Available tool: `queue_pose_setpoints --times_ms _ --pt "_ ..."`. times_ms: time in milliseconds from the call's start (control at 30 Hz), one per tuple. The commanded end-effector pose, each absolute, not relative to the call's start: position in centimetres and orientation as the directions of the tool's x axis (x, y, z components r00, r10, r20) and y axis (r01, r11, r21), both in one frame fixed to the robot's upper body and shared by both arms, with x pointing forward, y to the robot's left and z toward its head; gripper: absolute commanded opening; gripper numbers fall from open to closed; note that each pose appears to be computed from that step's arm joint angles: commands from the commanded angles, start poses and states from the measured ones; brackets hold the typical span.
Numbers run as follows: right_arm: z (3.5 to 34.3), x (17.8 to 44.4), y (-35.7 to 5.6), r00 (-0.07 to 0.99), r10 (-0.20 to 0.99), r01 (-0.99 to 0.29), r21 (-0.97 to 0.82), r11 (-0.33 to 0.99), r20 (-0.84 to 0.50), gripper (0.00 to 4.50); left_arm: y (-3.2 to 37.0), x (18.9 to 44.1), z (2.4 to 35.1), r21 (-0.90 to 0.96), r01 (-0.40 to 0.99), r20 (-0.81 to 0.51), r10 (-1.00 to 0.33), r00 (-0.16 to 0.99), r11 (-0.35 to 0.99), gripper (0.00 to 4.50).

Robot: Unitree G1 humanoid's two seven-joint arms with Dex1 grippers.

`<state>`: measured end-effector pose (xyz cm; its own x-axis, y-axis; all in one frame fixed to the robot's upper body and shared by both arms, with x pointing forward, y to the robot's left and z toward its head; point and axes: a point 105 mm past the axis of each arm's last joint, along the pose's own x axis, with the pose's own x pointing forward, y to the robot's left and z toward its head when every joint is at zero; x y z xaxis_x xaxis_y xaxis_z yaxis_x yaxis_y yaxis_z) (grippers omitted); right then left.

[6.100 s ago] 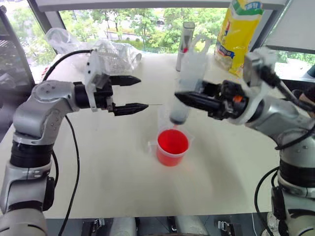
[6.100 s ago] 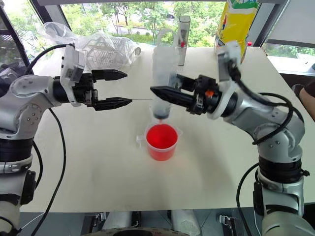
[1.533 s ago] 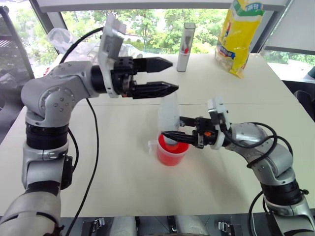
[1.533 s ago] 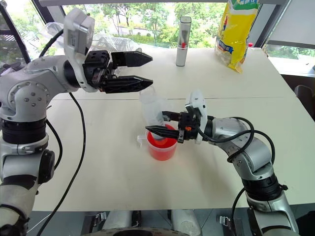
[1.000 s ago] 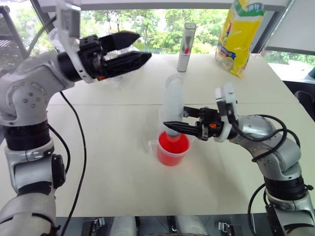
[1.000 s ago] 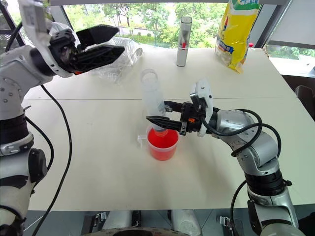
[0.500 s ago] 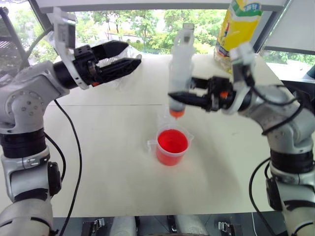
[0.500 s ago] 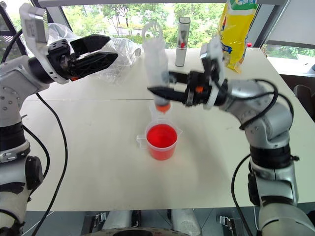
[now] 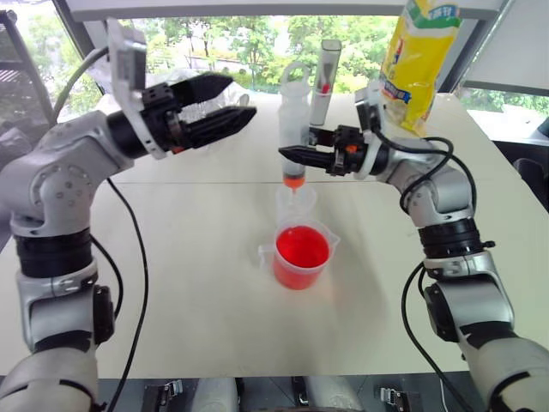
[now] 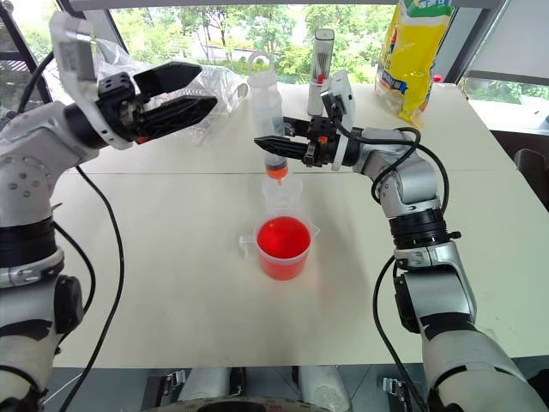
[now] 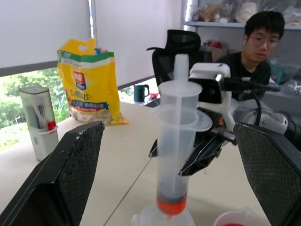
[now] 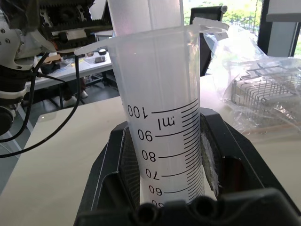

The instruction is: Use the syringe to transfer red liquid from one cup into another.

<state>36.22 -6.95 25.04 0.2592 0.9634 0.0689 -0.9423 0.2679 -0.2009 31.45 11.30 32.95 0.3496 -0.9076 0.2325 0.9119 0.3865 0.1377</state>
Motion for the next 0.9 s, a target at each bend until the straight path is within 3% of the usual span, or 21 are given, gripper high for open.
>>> queue_pose_setpoints --times_ms 33,333,567,733,867,900 --pt "25.9 36.3 -6.8 0.254 0.963 -0.929 -0.255 0.269 0.09 1.38 9.9 31.0 35.4 0.217 0.906 0.291 -0.91 0.294 0.362 4.47" --pt "25.6 36.5 -6.6 0.262 0.96 -0.927 -0.251 0.278 0.095 1.38 7.7 33.6 35.5 0.203 0.894 0.295 -0.895 0.334 0.4 4.47" --pt "25.4 36.4 -6.6 0.265 0.96 -0.928 -0.248 0.28 0.091 1.38 6.5 34.2 34.5 0.165 0.911 0.272 -0.905 0.327 0.379 4.47" --pt "25.3 36.3 -6.5 0.265 0.96 -0.928 -0.245 0.279 0.089 1.38 5.8 34.0 33.8 0.157 0.921 0.259 -0.915 0.31 0.356 2.21" --pt "25.3 36.3 -6.5 0.264 0.961 -0.929 -0.246 0.278 0.088 1.38 5.5 33.8 33.4 0.141 0.929 0.251 -0.92 0.3 0.341 0.07" --pt "25.3 36.2 -6.5 0.264 0.961 -0.929 -0.245 0.278 0.089 1.38 5.5 33.7 33.3 0.142 0.93 0.248 -0.921 0.299 0.34 0.02"
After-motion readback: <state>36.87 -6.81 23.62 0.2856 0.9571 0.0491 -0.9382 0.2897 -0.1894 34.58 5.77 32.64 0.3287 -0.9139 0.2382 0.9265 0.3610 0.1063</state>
